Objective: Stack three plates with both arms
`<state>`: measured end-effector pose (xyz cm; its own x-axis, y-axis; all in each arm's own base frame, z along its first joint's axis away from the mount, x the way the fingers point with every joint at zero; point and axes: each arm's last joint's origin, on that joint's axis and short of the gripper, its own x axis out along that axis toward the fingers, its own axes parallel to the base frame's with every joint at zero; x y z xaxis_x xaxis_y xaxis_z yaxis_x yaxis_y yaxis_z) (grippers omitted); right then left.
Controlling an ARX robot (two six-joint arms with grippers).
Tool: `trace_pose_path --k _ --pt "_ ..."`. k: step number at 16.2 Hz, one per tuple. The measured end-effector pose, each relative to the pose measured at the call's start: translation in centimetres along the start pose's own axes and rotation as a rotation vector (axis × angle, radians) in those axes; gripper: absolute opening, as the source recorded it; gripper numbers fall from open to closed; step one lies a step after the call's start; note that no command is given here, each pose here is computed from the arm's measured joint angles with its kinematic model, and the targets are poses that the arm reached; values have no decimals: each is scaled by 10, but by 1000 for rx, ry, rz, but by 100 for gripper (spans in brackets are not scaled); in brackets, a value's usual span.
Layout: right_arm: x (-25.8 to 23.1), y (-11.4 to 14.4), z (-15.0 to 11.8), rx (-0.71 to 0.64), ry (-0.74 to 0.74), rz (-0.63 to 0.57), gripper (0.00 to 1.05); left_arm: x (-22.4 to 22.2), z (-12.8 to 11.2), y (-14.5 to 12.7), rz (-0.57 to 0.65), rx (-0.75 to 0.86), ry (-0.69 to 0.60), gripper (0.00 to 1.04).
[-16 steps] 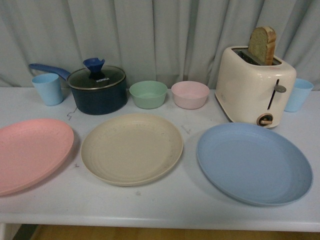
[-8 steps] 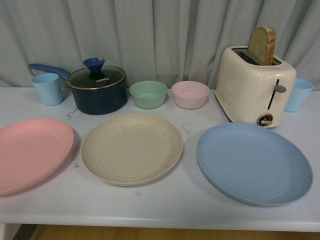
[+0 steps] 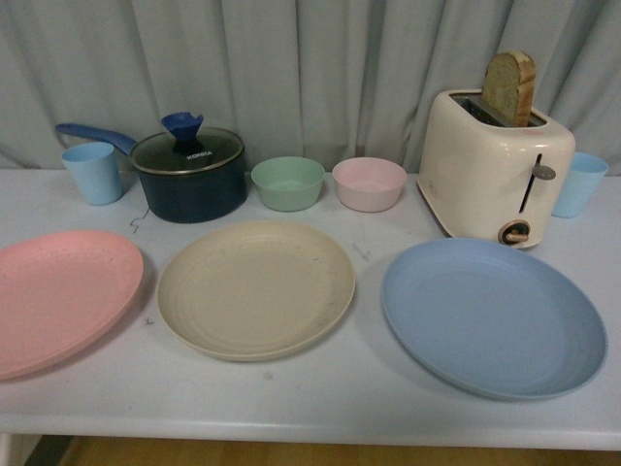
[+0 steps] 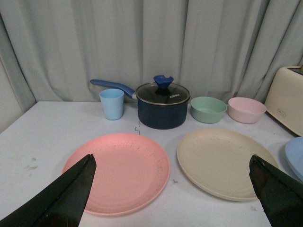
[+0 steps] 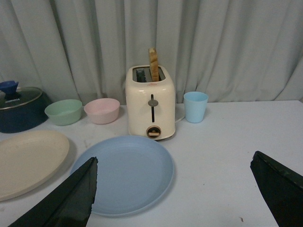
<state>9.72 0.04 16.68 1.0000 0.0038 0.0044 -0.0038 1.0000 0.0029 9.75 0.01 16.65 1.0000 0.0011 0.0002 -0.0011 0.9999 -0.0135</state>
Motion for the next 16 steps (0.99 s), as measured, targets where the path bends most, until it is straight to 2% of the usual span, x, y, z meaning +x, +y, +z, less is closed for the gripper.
trace_pose_path --k 16 --pt "0 0 0 0 0 0 98 0 0 0 0 0 0 98"
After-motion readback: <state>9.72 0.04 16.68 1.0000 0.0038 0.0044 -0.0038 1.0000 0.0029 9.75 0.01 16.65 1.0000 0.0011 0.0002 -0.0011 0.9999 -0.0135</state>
